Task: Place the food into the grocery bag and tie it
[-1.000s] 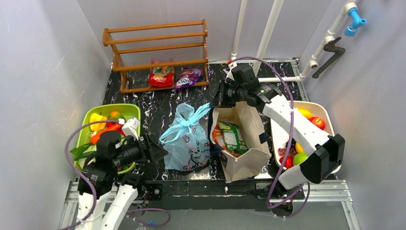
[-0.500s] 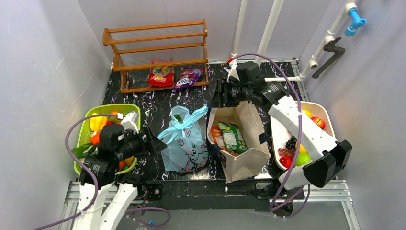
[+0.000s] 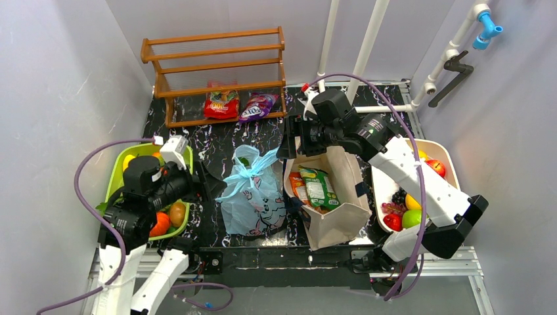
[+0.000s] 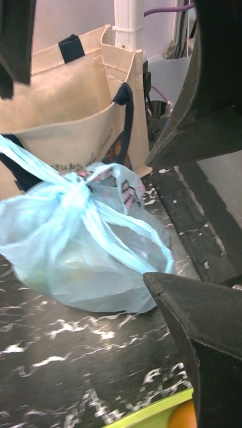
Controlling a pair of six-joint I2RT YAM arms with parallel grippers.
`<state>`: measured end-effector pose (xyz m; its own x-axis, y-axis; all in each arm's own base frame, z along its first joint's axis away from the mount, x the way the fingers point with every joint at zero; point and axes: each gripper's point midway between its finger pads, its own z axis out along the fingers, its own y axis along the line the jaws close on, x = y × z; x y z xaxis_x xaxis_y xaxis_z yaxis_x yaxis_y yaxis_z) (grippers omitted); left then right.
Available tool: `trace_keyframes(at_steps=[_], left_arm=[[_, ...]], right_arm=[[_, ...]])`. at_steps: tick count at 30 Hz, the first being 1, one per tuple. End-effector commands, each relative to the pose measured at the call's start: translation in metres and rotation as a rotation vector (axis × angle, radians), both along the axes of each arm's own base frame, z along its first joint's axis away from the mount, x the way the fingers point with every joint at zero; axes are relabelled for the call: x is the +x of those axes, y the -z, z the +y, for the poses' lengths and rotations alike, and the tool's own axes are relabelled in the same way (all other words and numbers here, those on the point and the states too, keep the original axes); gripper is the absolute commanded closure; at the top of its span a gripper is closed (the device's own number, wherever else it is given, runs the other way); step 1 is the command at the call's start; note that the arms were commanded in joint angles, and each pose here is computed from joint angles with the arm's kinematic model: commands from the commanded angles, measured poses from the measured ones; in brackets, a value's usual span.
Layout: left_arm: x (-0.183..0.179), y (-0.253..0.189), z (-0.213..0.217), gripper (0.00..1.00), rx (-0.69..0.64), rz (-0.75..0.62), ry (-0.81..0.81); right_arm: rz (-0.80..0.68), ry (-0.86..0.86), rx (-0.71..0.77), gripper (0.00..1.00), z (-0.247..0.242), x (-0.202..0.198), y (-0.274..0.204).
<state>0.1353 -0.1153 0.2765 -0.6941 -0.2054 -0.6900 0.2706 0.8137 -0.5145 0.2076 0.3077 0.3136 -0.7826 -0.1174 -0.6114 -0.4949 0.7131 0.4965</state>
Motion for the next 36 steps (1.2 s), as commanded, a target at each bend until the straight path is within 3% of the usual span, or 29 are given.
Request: trace_keyframes(at_steps=[1, 5, 8, 11, 14, 16, 18, 36], left_arm=[[0.018, -0.031, -0.007, 0.25, 0.069, -0.209, 0.138], [0.036, -0.044, -0.018, 0.22, 0.077, -0.293, 0.209], [0.047, -0.044, -0.035, 0.12, 0.073, -0.327, 0.319], [0.063, -0.032, -0.051, 0.03, 0.149, -0.31, 0.35], [0.073, -0.013, -0.068, 0.02, 0.347, -0.309, 0.341], [0.085, 0.01, -0.065, 0.02, 0.552, -0.275, 0.289], [0.093, 0.014, -0.063, 0.02, 0.617, -0.267, 0.231], [0.072, 0.011, -0.046, 0.02, 0.677, -0.165, 0.055]], right_arm=[[0.013, 0.095, -0.011, 0.18, -0.012, 0.001, -0.005], [0.001, 0.119, -0.031, 0.17, -0.02, -0.001, -0.009], [-0.027, 0.158, -0.06, 0.16, -0.036, -0.001, -0.012], [-0.037, 0.18, -0.089, 0.14, -0.049, -0.005, -0.01], [-0.05, 0.204, -0.106, 0.12, -0.059, -0.006, -0.01], [-0.052, 0.211, -0.111, 0.11, -0.066, -0.011, -0.009], [-0.046, 0.209, -0.123, 0.11, -0.07, -0.014, -0.002], [-0.028, 0.215, -0.128, 0.08, -0.071, -0.015, 0.012]])
